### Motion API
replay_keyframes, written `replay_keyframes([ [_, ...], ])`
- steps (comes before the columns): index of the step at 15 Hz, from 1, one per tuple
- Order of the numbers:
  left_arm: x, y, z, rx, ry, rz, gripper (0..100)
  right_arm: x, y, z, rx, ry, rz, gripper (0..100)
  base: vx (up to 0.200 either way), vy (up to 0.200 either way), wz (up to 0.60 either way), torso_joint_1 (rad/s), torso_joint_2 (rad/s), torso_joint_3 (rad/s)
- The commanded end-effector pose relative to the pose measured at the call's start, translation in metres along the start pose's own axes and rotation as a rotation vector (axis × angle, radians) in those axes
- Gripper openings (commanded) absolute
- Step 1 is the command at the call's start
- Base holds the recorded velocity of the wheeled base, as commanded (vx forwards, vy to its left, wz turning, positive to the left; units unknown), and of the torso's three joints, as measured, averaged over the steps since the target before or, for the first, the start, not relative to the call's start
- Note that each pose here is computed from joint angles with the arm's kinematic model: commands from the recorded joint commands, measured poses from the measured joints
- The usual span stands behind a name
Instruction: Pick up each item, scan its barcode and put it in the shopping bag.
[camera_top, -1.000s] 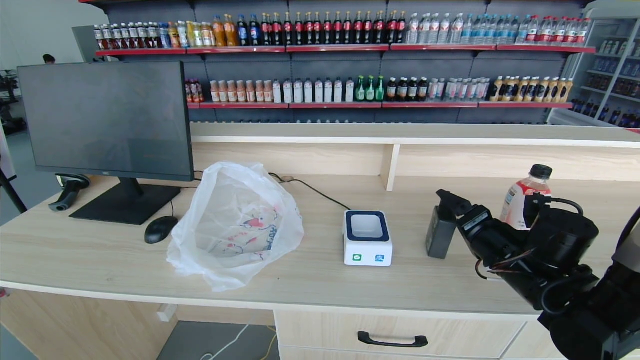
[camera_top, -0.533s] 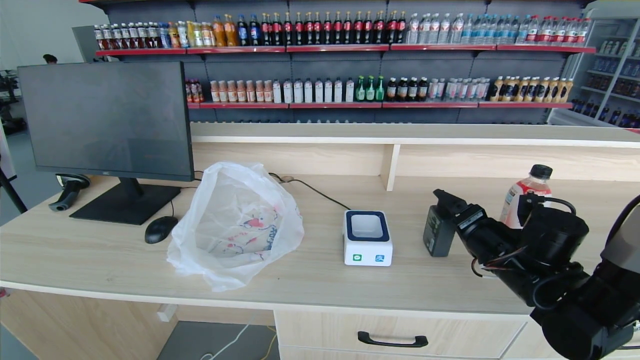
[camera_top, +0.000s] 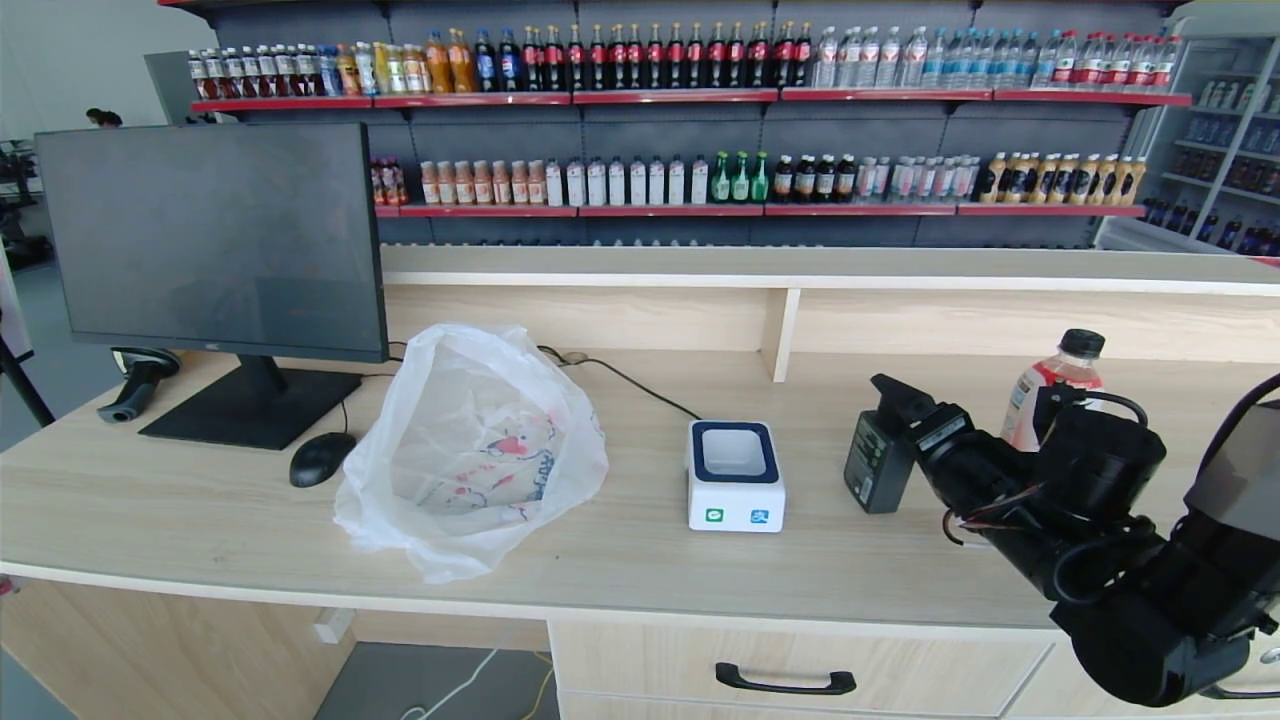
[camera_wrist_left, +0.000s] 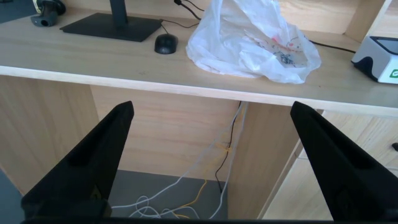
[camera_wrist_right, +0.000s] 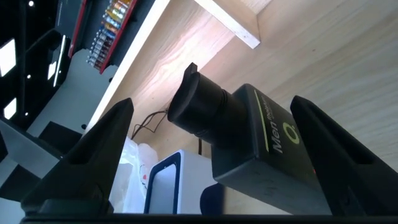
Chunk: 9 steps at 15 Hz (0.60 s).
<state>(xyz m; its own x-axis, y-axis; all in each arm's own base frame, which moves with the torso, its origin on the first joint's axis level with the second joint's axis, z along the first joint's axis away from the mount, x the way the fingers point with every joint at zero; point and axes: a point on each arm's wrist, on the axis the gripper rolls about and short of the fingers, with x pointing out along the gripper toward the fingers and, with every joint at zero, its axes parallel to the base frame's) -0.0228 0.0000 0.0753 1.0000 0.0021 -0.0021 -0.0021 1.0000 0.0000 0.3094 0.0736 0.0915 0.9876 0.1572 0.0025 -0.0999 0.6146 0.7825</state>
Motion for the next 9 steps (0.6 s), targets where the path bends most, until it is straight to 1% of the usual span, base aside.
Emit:
replay_keyframes([
  [1, 0.000, 0.000, 0.000, 0.000, -0.001, 0.001, 100, 0.000, 0.000, 0.000, -0.001, 0.001, -0.001, 100, 0.000, 0.000, 0.00, 0.000, 0.00, 0.000],
  [3, 0.000, 0.000, 0.000, 0.000, -0.001, 0.001, 100, -0.004, 0.003, 0.003, -0.017, -0.005, 0.006, 100, 0.000, 0.000, 0.00, 0.000, 0.00, 0.000],
  [4, 0.000, 0.000, 0.000, 0.000, -0.001, 0.001, 100, -0.005, 0.004, 0.004, -0.057, -0.007, 0.009, 100, 0.000, 0.000, 0.00, 0.000, 0.00, 0.000],
  [6, 0.000, 0.000, 0.000, 0.000, -0.001, -0.001, 100, -0.008, 0.002, 0.002, -0.066, 0.004, -0.002, 100, 0.000, 0.000, 0.00, 0.000, 0.00, 0.000],
  [7, 0.000, 0.000, 0.000, 0.000, -0.001, -0.001, 100, -0.008, 0.006, 0.004, -0.075, -0.005, 0.011, 100, 0.000, 0.000, 0.00, 0.000, 0.00, 0.000],
  [8, 0.000, 0.000, 0.000, 0.000, -0.001, -0.001, 100, -0.012, 0.014, 0.011, -0.082, -0.028, 0.035, 100, 0.000, 0.000, 0.00, 0.000, 0.00, 0.000],
  [9, 0.000, 0.000, 0.000, 0.000, -0.001, -0.001, 100, -0.015, 0.016, 0.014, -0.081, -0.034, 0.040, 100, 0.000, 0.000, 0.00, 0.000, 0.00, 0.000],
])
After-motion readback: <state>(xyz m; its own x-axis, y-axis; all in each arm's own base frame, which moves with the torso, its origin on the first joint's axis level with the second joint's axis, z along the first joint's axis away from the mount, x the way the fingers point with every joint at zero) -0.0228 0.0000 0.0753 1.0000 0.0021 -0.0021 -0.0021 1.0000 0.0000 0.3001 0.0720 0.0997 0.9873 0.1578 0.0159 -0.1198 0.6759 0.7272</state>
